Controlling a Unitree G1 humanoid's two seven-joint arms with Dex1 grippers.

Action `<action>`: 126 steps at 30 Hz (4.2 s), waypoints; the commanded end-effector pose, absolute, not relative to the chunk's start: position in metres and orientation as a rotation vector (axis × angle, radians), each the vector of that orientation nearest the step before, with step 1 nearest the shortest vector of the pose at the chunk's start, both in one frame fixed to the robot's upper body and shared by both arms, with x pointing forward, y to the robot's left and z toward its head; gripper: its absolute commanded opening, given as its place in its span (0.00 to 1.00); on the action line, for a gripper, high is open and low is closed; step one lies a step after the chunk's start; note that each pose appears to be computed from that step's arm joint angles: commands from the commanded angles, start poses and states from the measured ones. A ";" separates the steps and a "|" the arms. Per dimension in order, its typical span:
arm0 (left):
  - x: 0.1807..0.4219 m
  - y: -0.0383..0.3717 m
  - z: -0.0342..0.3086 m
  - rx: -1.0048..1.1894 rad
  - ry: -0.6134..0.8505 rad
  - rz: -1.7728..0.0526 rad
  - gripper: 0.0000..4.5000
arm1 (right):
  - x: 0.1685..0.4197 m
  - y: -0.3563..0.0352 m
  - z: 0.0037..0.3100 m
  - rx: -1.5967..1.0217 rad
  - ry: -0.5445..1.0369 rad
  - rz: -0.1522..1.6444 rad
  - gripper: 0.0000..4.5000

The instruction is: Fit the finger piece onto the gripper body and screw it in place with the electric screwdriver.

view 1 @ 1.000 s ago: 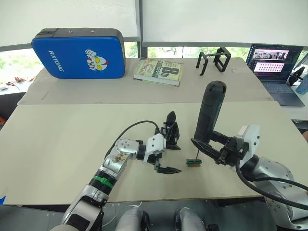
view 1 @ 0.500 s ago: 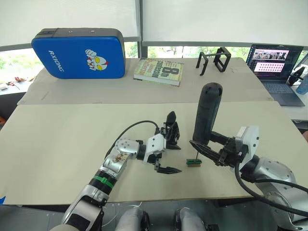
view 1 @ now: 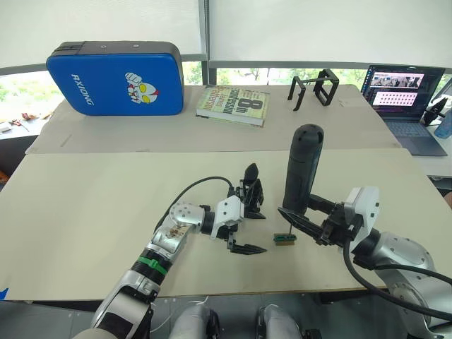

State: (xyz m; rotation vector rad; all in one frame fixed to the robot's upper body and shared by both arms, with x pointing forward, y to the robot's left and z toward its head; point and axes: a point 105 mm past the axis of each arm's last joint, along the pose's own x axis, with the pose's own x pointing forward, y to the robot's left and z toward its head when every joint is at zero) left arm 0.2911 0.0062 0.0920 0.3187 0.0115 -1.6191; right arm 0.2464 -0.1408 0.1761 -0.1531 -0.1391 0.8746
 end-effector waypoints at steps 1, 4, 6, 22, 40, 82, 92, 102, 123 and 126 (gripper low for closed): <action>0.290 0.000 0.104 0.339 -0.051 -1.639 1.00 | 0.240 -0.140 0.190 -0.158 -0.200 0.878 0.42; 0.290 -0.001 0.104 0.339 -0.052 -1.641 1.00 | 0.241 -0.140 0.188 -0.147 -0.193 0.873 0.42; 0.291 -0.001 0.104 0.339 -0.052 -1.642 1.00 | 0.241 -0.140 0.187 -0.145 -0.184 0.873 0.42; 0.282 0.005 0.097 0.312 -0.014 -1.670 1.00 | 0.226 -0.139 0.201 -0.130 -0.295 0.838 0.42; 0.272 -0.001 0.087 0.245 0.033 -1.639 1.00 | 0.222 -0.132 0.212 -0.114 -0.403 0.634 0.42; 0.285 -0.005 0.092 0.284 -0.004 -1.630 1.00 | 0.236 -0.138 0.220 -0.032 -0.298 0.713 0.42; 0.287 -0.004 0.093 0.296 -0.010 -1.631 1.00 | 0.234 -0.145 0.203 -0.034 -0.271 0.768 0.42; 0.286 -0.004 0.094 0.292 -0.008 -1.640 1.00 | 0.231 -0.152 0.193 -0.043 -0.290 0.762 0.42; 0.287 -0.006 0.094 0.304 -0.015 -1.637 1.00 | 0.228 -0.154 0.194 -0.042 -0.340 0.772 0.42; 0.286 -0.006 0.094 0.304 -0.015 -1.637 1.00 | 0.229 -0.151 0.200 -0.045 -0.351 0.776 0.42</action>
